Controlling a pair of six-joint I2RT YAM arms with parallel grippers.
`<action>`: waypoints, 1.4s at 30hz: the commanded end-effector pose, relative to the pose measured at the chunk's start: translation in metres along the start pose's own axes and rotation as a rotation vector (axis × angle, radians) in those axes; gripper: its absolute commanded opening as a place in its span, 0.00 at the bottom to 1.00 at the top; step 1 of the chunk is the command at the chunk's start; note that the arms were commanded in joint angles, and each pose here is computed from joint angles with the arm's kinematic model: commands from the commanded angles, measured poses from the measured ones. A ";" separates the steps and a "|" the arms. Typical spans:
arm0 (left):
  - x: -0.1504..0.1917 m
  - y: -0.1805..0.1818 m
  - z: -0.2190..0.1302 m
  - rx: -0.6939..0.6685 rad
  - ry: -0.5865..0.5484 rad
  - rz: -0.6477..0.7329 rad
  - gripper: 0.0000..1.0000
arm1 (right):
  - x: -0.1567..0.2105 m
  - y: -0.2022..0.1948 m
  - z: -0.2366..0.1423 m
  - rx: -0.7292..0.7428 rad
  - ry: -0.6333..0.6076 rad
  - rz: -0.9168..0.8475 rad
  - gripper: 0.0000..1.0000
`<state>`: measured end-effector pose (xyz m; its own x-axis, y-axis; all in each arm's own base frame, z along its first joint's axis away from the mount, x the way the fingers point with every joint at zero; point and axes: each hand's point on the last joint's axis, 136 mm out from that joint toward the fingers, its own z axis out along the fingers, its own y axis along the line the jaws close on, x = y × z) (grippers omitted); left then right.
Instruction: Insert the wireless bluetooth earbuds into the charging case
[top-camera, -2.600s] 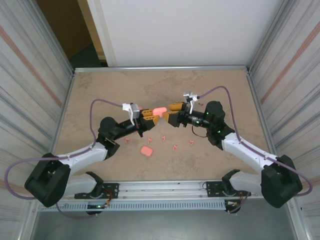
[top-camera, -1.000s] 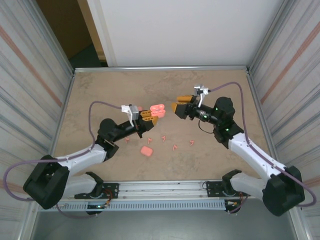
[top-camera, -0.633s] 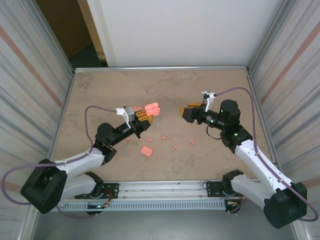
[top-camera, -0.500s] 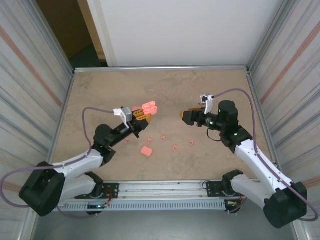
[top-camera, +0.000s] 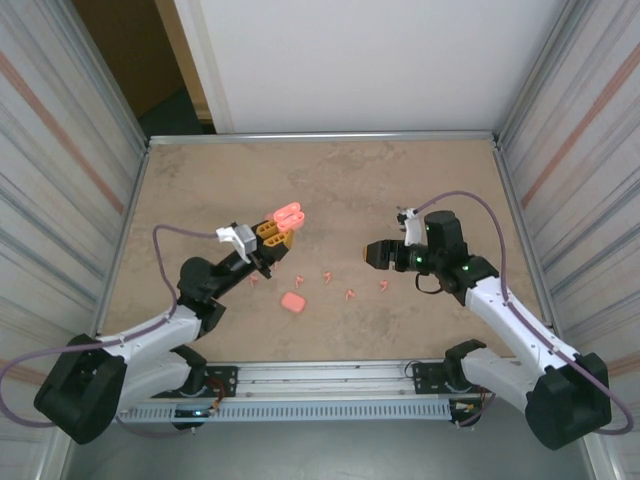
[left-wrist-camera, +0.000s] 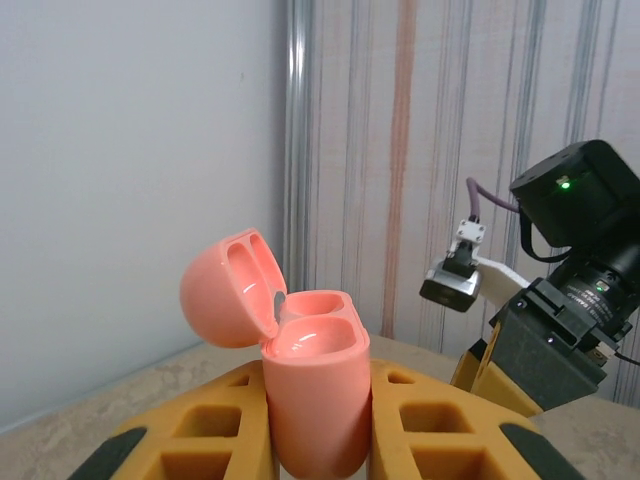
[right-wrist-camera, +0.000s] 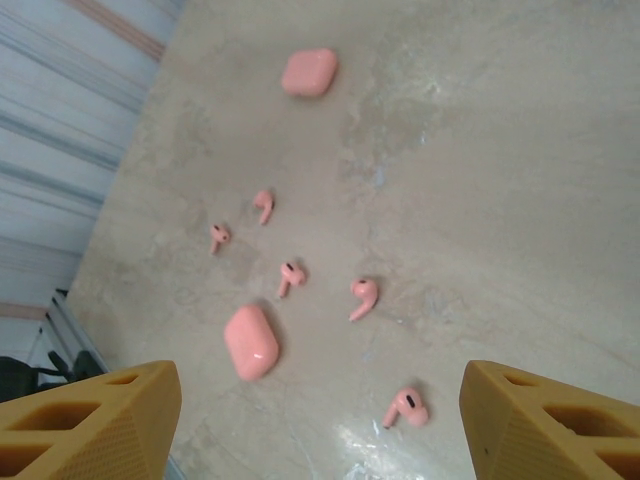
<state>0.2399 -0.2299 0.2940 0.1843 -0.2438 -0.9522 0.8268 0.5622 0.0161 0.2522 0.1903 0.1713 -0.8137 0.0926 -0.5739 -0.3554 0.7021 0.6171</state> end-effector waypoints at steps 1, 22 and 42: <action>-0.018 -0.011 -0.005 0.049 -0.070 0.114 0.00 | 0.015 -0.013 0.005 0.041 0.063 0.018 0.73; -0.029 -0.027 -0.009 0.125 -0.080 0.156 0.00 | 0.052 0.005 0.083 -0.014 0.318 -0.091 0.64; -0.033 -0.035 -0.011 0.164 -0.077 0.148 0.00 | 0.075 0.059 0.192 -0.177 0.502 -0.324 0.55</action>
<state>0.2073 -0.2349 0.3069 0.2958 -0.2096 -0.9320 0.8666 0.4693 0.1695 0.2632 0.3586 0.0626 -0.8031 -0.4209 -0.4217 -0.5959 0.5672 0.5686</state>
